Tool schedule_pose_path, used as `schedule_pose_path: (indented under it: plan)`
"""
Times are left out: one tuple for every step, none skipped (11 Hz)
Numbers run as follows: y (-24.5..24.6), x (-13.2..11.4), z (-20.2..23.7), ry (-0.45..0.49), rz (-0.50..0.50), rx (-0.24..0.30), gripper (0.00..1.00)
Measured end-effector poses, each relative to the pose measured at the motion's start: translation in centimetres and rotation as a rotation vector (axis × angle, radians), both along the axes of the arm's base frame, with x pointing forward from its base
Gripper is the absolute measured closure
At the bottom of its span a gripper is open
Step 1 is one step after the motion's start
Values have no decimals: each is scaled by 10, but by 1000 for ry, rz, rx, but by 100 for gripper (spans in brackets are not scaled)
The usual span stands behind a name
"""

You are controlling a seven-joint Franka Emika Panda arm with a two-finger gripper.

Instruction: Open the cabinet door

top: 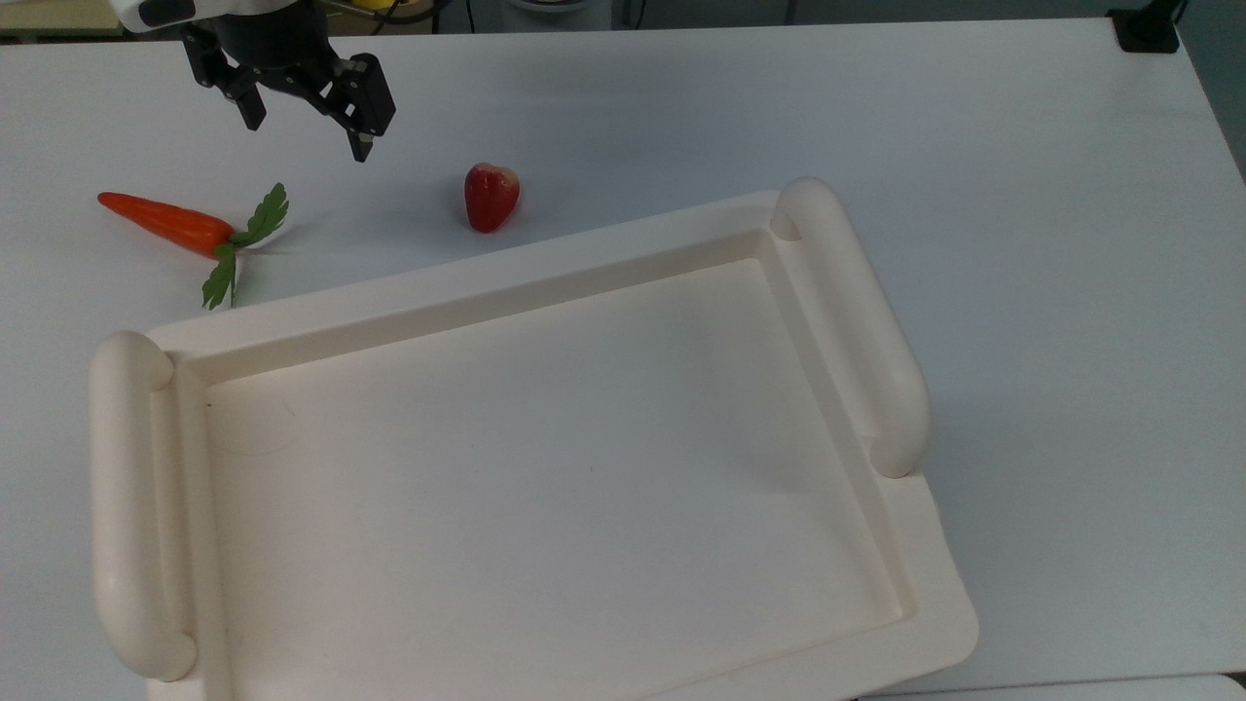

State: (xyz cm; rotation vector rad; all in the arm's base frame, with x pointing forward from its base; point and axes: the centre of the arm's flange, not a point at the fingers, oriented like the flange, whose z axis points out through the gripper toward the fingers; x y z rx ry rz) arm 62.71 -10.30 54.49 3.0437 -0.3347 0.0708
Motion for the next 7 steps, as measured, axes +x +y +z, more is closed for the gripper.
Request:
schedule_pose_path:
  plan:
    - [0,0,1,-1,-2,0,0]
    - [-1,-1,1,5,-3,2,0]
    - [-2,-3,2,10,-6,4,0]
    - [-5,-5,4,8,-11,5,0]
    - [-8,-6,6,5,-16,6,0]
    - [-11,-7,8,2,-19,7,0]
    - [-12,-8,10,-1,-22,8,0]
